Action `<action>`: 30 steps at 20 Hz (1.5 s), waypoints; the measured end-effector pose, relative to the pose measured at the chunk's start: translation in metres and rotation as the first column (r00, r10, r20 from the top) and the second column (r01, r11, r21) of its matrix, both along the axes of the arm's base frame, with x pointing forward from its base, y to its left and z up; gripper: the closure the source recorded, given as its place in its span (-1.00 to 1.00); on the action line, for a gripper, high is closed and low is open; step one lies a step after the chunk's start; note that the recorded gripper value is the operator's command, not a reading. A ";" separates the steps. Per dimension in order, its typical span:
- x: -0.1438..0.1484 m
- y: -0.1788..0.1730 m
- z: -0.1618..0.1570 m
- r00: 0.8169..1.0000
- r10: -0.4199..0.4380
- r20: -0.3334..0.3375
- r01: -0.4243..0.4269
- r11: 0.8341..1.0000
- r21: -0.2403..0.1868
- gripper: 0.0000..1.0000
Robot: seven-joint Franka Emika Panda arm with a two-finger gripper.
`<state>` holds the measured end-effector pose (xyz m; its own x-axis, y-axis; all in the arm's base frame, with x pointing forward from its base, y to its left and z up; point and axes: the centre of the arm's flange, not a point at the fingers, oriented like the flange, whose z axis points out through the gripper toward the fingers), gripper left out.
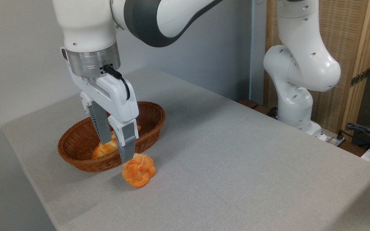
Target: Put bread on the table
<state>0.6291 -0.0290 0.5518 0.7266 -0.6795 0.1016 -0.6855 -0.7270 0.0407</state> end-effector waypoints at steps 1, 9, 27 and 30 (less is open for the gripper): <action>0.000 0.000 0.000 1.000 0.000 0.000 0.000 1.000 0.000 -1.00; 0.000 0.000 0.000 1.000 0.000 0.000 0.000 1.000 0.000 -1.00; -0.001 0.001 -0.001 1.000 0.001 -0.006 -0.001 1.000 0.000 -1.00; -0.003 0.001 -0.002 1.000 -0.001 -0.027 0.001 1.000 0.001 -1.00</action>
<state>0.6263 -0.0285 0.5493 0.7284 -0.6803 0.0815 -0.6849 -0.7262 0.0588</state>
